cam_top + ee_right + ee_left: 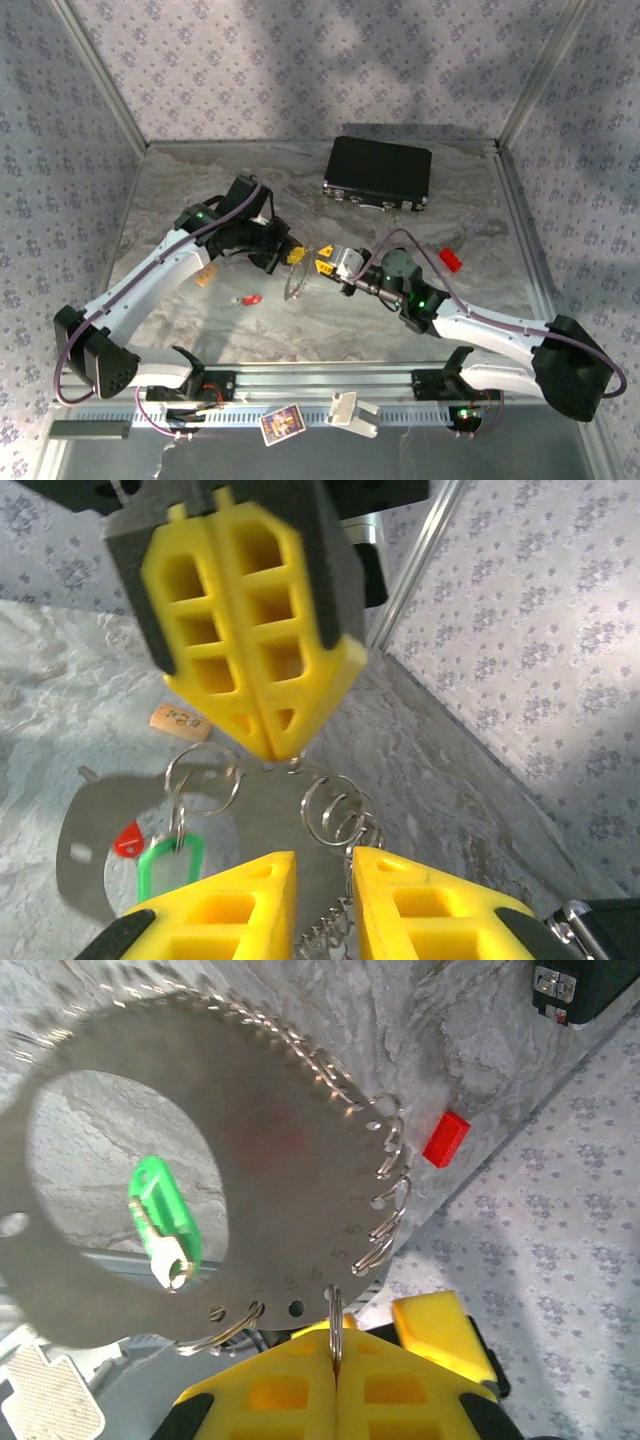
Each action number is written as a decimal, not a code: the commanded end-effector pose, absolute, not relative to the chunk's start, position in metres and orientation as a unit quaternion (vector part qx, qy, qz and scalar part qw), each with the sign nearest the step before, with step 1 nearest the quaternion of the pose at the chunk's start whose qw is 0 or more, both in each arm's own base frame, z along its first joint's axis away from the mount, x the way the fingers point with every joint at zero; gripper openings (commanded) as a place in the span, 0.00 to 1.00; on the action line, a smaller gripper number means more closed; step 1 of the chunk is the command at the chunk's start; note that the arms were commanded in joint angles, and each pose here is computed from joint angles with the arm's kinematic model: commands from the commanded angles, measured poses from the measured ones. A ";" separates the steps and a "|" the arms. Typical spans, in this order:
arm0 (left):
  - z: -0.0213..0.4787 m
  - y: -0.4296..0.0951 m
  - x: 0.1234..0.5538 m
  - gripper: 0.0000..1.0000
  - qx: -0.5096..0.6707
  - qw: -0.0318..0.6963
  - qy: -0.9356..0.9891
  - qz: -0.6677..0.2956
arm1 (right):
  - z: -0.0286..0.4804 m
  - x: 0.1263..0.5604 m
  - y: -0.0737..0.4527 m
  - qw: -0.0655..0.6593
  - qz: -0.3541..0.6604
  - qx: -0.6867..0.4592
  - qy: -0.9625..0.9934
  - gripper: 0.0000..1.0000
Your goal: Put the keys on the keyring
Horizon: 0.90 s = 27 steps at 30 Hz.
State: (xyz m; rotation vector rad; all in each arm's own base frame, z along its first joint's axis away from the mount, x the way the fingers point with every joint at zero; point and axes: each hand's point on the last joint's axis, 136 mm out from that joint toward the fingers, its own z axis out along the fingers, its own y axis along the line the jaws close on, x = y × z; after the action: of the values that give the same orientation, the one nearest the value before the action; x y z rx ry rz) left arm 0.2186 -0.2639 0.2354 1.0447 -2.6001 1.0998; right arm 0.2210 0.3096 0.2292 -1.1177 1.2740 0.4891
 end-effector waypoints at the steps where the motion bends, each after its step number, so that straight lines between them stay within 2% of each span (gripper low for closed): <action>1: 0.254 -0.269 0.214 0.00 0.391 0.097 -0.826 0.394 | 0.241 0.213 0.319 0.645 0.222 -0.509 0.524 0.21; 9: 0.245 -0.266 0.213 0.00 0.449 0.111 -0.797 0.389 | 0.246 0.216 0.326 0.652 0.224 -0.498 0.526 0.20; 27: 0.236 -0.274 0.206 0.00 0.452 0.138 -0.789 0.392 | 0.236 0.228 0.334 0.655 0.237 -0.463 0.548 0.27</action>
State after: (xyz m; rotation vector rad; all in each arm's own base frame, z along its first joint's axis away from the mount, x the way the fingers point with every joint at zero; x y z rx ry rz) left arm 0.2162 -0.2671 0.2193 1.2167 -2.4594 1.1196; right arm 0.2208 0.3331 0.2256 -1.1165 1.2507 0.5328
